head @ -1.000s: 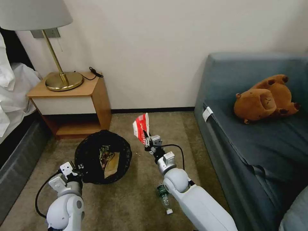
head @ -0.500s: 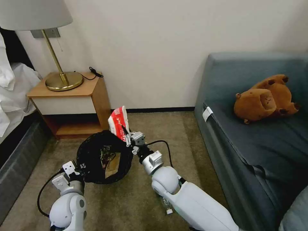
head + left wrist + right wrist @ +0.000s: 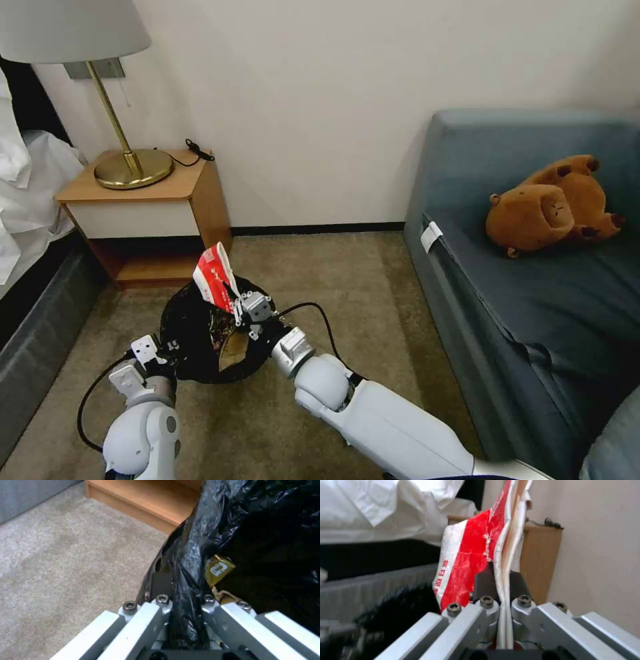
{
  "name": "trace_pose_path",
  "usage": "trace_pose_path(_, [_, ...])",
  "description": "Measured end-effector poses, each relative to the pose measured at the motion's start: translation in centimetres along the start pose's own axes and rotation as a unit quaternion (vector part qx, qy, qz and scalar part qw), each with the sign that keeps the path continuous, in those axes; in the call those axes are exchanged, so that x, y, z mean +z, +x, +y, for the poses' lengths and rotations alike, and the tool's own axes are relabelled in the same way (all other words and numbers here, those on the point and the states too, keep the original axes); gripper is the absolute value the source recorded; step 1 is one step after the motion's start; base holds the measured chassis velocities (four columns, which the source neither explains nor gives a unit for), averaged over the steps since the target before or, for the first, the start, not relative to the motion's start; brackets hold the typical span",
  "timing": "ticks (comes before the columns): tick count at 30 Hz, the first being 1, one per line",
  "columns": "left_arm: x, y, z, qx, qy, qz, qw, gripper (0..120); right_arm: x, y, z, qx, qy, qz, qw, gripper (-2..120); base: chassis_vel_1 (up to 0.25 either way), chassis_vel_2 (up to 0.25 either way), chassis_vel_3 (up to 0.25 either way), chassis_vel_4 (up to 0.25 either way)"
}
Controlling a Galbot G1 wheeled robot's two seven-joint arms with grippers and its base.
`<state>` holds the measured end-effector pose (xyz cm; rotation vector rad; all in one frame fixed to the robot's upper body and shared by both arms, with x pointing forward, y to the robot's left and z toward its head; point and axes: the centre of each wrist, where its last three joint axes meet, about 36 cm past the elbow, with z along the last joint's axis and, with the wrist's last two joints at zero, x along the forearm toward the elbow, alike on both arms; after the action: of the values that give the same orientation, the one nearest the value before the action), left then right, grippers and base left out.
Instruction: Pick up the trash bin, then pick up the garbage on the floor and place it into the trash bin.
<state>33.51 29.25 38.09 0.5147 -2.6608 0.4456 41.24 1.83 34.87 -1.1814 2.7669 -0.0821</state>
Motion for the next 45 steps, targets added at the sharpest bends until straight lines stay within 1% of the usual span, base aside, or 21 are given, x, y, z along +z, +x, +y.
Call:
trace_pose_path(10, [0.3, 0.1, -0.3, 0.003, -0.005, 0.001, 1.0, 1, 2.6, 0.9, 1.4, 0.003, 0.004, 0.026, 1.0, 1, 0.0, 0.0, 0.0, 0.0])
trace_pose_path(12, [0.3, 0.1, -0.3, 0.003, -0.007, 0.001, 1.0, 1, 2.7, 1.2, 1.5, 0.002, 0.004, 0.031, 1.0, 13, 0.0, 0.0, 0.0, 0.0])
trace_pose_path(13, [0.3, 0.1, -0.3, 0.003, -0.007, 0.001, 1.0, 1, 2.7, 1.2, 1.5, 0.002, 0.004, 0.031, 1.0, 13, 0.0, 0.0, 0.0, 0.0])
trace_pose_path(16, [0.3, 0.2, -0.4, 0.004, -0.008, 0.0, 1.0, 1, 2.8, 1.5, 1.7, 0.003, 0.002, 0.035, 0.999, 25, 0.0, 0.0, 0.0, 0.0])
trace_pose_path(17, [0.3, 0.2, -0.4, 0.004, -0.008, 0.0, 1.0, 1, 2.8, 1.5, 1.7, 0.003, 0.002, 0.035, 0.999, 25, 0.0, 0.0, 0.0, 0.0])
trace_pose_path(19, [0.3, 0.2, -0.5, 0.005, -0.009, -0.001, 0.9999, 1, 3.0, 1.8, 1.9, 0.003, 0.0, 0.039, 0.999, 39, 0.0, 0.0, 0.0, 0.0])
trace_pose_path(20, [0.3, 0.2, -0.5, 0.005, -0.009, -0.001, 0.9999, 1, 3.0, 1.8, 1.9, 0.003, 0.0, 0.039, 0.999, 39, 0.0, 0.0, 0.0, 0.0])
trace_pose_path(22, [0.3, 0.2, -0.5, 0.005, -0.01, -0.001, 0.9999, 1, 3.0, 1.9, 2.0, 0.003, 0.0, 0.039, 0.999, 45, 0.0, 0.0, 0.0, 0.0])
trace_pose_path(23, [0.3, 0.2, -0.5, 0.005, -0.01, -0.001, 0.9999, 1, 3.0, 1.9, 2.0, 0.003, 0.0, 0.039, 0.999, 45, 0.0, 0.0, 0.0, 0.0])
trace_pose_path(26, [0.3, 0.2, -0.5, 0.005, -0.01, -0.001, 0.9999, 1, 2.8, 1.9, 2.0, 0.004, 0.0, 0.038, 0.999, 62, 0.0, 0.0, 0.0, 0.0])
trace_pose_path(27, [0.3, 0.2, -0.5, 0.005, -0.01, -0.001, 0.9999, 1, 2.8, 1.9, 2.0, 0.004, 0.0, 0.038, 0.999, 62, 0.0, 0.0, 0.0, 0.0])
trace_pose_path(28, [0.3, 0.2, -0.5, 0.005, -0.01, -0.001, 0.9999, 1, 2.6, 1.8, 1.8, 0.005, 0.0, 0.037, 0.999, 70, 0.0, 0.0, 0.0, 0.0])
trace_pose_path(29, [0.3, 0.2, -0.5, 0.005, -0.01, -0.001, 0.9999, 1, 2.4, 1.7, 1.7, 0.006, 0.0, 0.035, 0.999, 73, 0.0, 0.0, 0.0, 0.0])
trace_pose_path(30, [0.3, 0.2, -0.5, 0.005, -0.01, -0.001, 0.9999, 1, 2.4, 1.7, 1.7, 0.006, 0.0, 0.035, 0.999, 73, 0.0, 0.0, 0.0, 0.0])
trace_pose_path(33, [0.2, 0.2, -0.4, 0.003, -0.01, -0.002, 0.9999, 1, 0.8, 1.0, 0.1, 0.029, 0.006, 0.029, 0.999, 89, 0.0, 0.0, 0.0, 0.0])
trace_pose_path(36, [0.2, 0.2, -0.4, 0.003, -0.01, -0.002, 0.9999, 1, 0.6, 0.9, 0.0, 0.035, 0.006, 0.031, 0.999, 91, 0.0, 0.0, 0.0, 0.0])
trace_pose_path(38, [0.1, 0.1, -0.3, 0.002, -0.008, -0.003, 1.0, 1, -0.4, 0.7, -0.7, 0.069, 0.0, 0.046, 0.997, 99, 0.0, 0.0, 0.0, 0.0])
trace_pose_path(39, [0.1, 0.0, -0.3, 0.002, -0.007, -0.004, 1.0, 1, -1.0, 0.6, -1.1, 0.095, -0.007, 0.061, 0.994, 99, 0.0, 0.0, 0.0, 0.0])
trace_pose_path(40, [0.1, 0.0, -0.3, 0.002, -0.007, -0.004, 1.0, 1, -1.0, 0.6, -1.1, 0.095, -0.007, 0.061, 0.994, 99, 0.0, 0.0, 0.0, 0.0])
trace_pose_path(42, [-0.1, -0.1, -0.2, 0.002, -0.003, -0.005, 1.0, 1, -1.8, 0.9, -3.0, 0.128, 0.004, 0.084, 0.988, 100, 0.0, 0.0, 0.0, 0.0])
trace_pose_path(45, [0.0, -0.1, -0.2, 0.003, -0.002, -0.004, 1.0, 1, -1.9, 1.2, -3.5, 0.132, 0.005, 0.091, 0.987, 100, 0.0, 0.0, 0.0, 0.0])
